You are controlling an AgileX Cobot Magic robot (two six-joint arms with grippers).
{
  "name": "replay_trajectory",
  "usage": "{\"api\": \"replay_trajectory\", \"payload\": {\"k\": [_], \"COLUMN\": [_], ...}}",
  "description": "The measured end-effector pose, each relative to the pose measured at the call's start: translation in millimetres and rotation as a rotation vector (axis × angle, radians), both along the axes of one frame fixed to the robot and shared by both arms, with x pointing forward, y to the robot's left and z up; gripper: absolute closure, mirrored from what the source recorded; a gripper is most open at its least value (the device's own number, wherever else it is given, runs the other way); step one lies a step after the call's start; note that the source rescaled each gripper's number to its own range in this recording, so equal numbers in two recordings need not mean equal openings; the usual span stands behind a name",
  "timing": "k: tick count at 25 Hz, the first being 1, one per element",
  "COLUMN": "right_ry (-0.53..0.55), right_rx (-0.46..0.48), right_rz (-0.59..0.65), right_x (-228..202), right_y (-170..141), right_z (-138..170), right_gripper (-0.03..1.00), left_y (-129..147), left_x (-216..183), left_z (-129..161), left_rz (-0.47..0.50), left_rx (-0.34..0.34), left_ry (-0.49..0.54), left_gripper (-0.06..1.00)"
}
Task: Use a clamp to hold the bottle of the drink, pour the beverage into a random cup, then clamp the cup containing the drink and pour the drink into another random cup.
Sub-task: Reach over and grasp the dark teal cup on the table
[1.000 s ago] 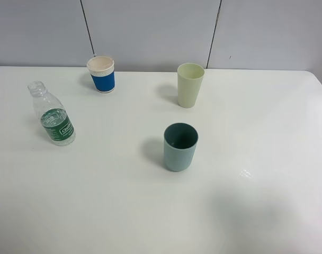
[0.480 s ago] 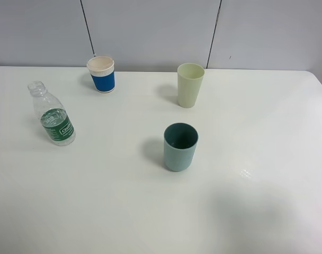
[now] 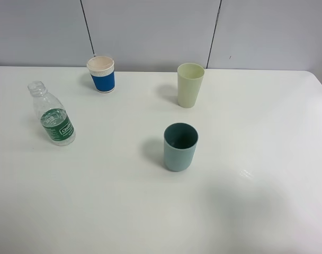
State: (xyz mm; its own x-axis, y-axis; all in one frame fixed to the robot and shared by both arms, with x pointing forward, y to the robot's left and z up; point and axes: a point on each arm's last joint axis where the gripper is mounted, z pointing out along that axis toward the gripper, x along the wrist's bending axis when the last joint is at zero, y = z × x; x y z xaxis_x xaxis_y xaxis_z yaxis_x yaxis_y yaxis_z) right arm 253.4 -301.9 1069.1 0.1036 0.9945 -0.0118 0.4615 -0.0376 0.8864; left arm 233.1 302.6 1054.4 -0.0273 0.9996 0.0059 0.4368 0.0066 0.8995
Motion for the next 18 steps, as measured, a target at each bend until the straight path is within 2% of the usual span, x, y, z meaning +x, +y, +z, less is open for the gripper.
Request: {"api": "replay_trajectory", "payload": {"k": [5,10,14,18], "right_ry": [-0.002,0.005,0.004,-0.004], "right_rx": [-0.012,-0.055,-0.094,-0.121], "right_rz": [0.050,0.151,0.265,0.420], "right_x": [34,80,117,153], "right_y": [-1,5,21,51], "right_z": [22,38,43,34], "right_gripper": [-0.03,-0.03,-0.03,-0.03], "left_y": [0,0,0,0], "left_x": [0,0,0,0], "left_z": [0,0,0,0], "left_rz": [0.000,0.000,0.000,0.000], "left_rx": [0.000,0.000,0.000,0.000], "left_ry": [0.000,0.000,0.000,0.000], "left_gripper": [-0.06,-0.06,-0.06,-0.06]}}
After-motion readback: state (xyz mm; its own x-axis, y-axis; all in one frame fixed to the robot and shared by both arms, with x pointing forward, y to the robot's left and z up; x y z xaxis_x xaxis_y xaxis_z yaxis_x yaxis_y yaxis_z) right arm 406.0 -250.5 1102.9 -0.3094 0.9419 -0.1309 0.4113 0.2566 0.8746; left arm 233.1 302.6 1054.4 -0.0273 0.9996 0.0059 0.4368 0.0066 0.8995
